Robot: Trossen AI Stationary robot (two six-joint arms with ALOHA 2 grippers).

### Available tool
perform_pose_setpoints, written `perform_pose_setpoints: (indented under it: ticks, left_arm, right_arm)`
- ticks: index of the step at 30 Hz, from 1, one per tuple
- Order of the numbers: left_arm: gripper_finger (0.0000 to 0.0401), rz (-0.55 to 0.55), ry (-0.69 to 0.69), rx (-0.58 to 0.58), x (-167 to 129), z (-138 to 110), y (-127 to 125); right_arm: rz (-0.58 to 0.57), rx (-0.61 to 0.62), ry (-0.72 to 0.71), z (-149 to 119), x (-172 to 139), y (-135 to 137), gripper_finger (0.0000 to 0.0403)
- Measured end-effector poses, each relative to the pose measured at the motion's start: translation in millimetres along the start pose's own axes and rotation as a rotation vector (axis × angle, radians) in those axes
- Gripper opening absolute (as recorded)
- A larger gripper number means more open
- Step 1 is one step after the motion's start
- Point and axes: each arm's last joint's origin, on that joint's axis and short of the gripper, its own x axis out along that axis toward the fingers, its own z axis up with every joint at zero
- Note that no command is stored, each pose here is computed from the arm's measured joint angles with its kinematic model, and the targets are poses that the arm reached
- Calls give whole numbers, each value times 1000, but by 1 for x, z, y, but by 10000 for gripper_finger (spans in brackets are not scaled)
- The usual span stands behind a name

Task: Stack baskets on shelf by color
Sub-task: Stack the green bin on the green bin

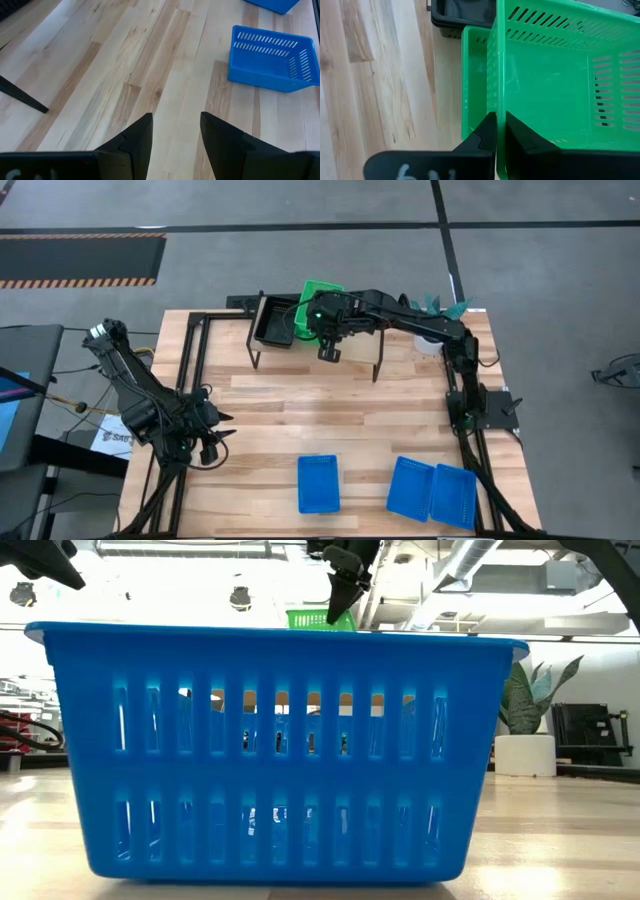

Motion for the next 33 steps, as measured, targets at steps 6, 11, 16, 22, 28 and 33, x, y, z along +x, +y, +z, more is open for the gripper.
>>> perform_pose_setpoints:
  ticks: [6, 11, 16, 22, 28, 33]
  left_arm:
    - [153, 0, 0, 0, 0, 0, 0]
    - [153, 0, 0, 0, 0, 0, 0]
    - [153, 0, 0, 0, 0, 0, 0]
    - [153, 0, 0, 0, 0, 0, 0]
    - [153, 0, 1, 0, 0, 0, 0]
    - [153, -4, 9, 1, 0, 0, 0]
  right_arm:
    - [2, 15, 0, 0, 0, 0, 49]
    - [32, 26, -4, 0, 0, 1, 62]
    - [29, 28, -3, 0, 0, 0, 70]
    - [24, 29, -3, 0, 0, 0, 88]
    - [26, 27, 23, 0, 11, 2, 125]
    - [38, -8, 86, -1, 30, 11, 155]
